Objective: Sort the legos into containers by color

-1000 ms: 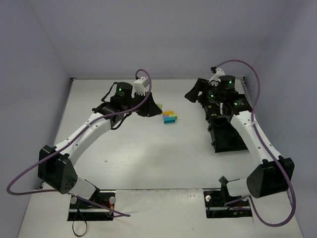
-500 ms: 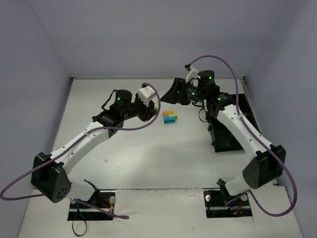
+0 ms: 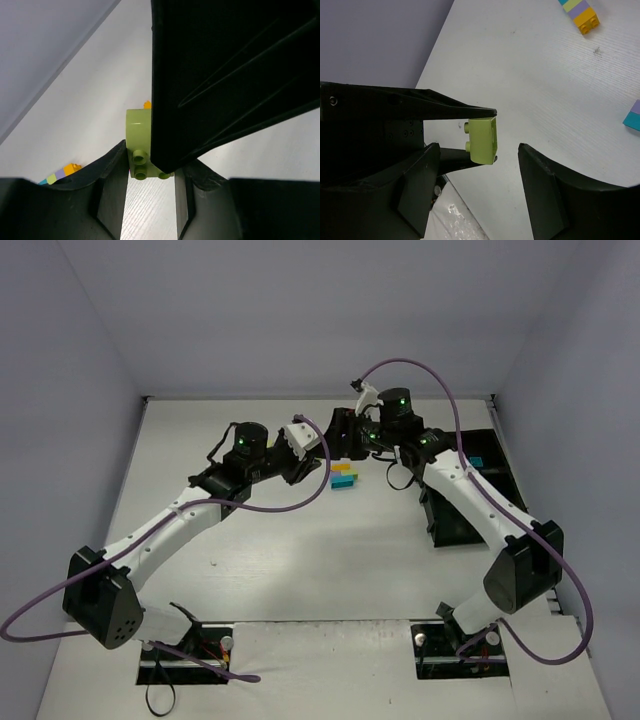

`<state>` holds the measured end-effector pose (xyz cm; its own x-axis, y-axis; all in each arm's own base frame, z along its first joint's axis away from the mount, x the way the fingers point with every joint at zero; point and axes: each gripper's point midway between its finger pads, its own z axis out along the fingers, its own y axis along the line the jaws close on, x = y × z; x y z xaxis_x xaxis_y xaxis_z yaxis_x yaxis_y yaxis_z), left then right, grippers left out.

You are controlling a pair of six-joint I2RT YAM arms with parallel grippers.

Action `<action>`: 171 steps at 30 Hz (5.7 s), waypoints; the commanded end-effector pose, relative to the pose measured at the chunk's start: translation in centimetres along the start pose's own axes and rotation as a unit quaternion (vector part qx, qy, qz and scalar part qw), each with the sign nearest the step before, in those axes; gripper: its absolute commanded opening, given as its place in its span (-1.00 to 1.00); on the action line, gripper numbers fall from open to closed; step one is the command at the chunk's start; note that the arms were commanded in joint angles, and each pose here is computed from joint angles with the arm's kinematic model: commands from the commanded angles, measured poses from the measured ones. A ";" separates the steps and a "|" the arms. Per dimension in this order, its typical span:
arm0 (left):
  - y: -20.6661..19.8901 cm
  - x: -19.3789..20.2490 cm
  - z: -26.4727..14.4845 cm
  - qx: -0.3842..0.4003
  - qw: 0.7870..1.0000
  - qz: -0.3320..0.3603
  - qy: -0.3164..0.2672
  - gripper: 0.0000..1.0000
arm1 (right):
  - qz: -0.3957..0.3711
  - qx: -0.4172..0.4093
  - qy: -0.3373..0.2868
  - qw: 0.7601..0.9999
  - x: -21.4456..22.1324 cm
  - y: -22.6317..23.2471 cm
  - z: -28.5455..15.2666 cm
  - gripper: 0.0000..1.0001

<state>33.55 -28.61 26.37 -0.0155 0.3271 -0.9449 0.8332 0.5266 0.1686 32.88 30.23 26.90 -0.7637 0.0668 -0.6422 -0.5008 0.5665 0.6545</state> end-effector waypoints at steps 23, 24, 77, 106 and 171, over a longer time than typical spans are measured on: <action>1.5 -3.8 -0.9 -0.054 0.996 -0.044 -0.059 0.30 | -0.077 0.109 -0.062 0.989 -2.4 -4.1 -0.4 -1.00; 1.7 -3.9 -1.0 -0.063 0.994 -0.065 -0.061 0.31 | -0.082 0.149 -0.075 0.983 -2.9 -5.7 -1.1 -1.00; 3.6 6.3 8.2 -0.232 0.873 -0.410 0.128 0.57 | 0.055 0.413 -0.256 0.872 -8.6 -21.1 -19.2 0.21; 1.2 12.0 16.3 -0.256 0.868 -0.378 0.196 0.57 | 0.090 0.357 -0.183 0.912 -1.9 -21.2 -16.1 0.25; 1.4 10.3 12.2 -0.211 0.946 -0.155 0.194 -0.93 | 0.077 0.256 -0.149 0.952 -1.9 -17.9 -13.4 0.24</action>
<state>40.69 -33.48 4.93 -0.7073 0.2271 -0.6695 0.2935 0.9558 0.0142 36.55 6.48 17.96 -0.6551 0.3966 -0.6431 0.0809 0.8831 0.4622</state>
